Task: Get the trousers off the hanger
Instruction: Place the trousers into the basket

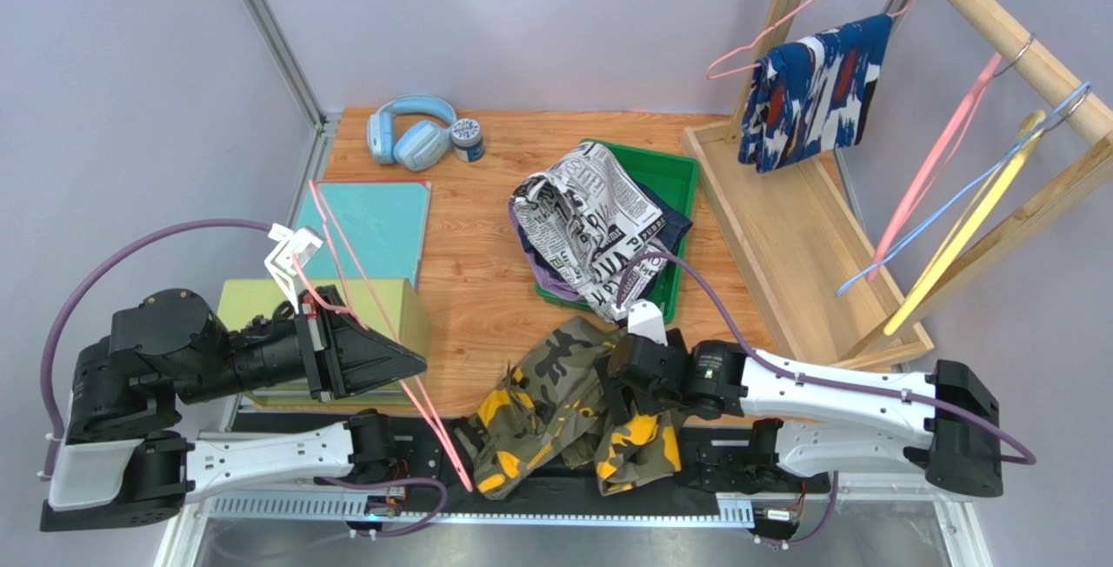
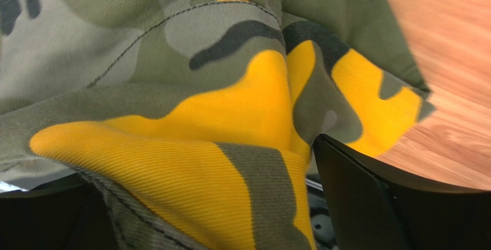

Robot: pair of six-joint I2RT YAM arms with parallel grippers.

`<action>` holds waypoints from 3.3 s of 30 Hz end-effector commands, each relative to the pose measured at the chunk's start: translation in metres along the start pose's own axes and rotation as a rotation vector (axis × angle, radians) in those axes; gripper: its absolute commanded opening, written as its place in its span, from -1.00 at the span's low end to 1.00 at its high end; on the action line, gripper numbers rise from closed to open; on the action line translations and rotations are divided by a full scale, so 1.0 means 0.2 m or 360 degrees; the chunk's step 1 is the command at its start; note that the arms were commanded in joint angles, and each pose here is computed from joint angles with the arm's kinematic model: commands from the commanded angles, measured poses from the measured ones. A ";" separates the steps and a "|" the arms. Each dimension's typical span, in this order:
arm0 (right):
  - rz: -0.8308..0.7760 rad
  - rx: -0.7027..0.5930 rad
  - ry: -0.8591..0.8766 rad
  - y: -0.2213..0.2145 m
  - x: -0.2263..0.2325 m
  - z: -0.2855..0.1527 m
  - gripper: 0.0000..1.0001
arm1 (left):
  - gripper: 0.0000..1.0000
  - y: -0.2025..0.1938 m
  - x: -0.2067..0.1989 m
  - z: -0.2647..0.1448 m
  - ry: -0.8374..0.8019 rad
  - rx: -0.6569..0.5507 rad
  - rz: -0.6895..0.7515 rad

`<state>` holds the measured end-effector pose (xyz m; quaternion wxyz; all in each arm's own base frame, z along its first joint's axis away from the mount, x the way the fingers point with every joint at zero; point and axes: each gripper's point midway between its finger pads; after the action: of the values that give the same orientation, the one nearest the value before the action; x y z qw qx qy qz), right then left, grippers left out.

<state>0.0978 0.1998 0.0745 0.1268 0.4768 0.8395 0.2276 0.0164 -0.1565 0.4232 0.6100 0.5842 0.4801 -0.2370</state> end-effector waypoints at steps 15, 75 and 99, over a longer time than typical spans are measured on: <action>0.0125 0.0298 -0.0026 -0.27 0.27 0.55 -0.14 | -1.00 0.01 -0.06 -0.09 -0.0153 -0.0035 -0.0015; 0.0063 -0.0074 -0.0666 1.16 -0.66 0.07 0.10 | -1.00 0.00 -0.05 -0.05 -0.0120 -0.0014 -0.0011; -0.0710 -0.0186 -0.0185 0.46 0.32 -0.26 0.82 | -1.00 0.00 -0.04 -0.05 -0.0141 -0.0032 0.0006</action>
<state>0.1474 0.2332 0.2244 0.3081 0.3172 0.8723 0.2086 0.0097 -0.1471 0.4183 0.6179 0.5769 0.4714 -0.2513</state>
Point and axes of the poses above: each gripper's point midway between its finger pads, its own z axis out along the fingers, its own x axis along the line the jaws close on, y = z × x, and after that the axes turned 8 degrees about -z, right-handed
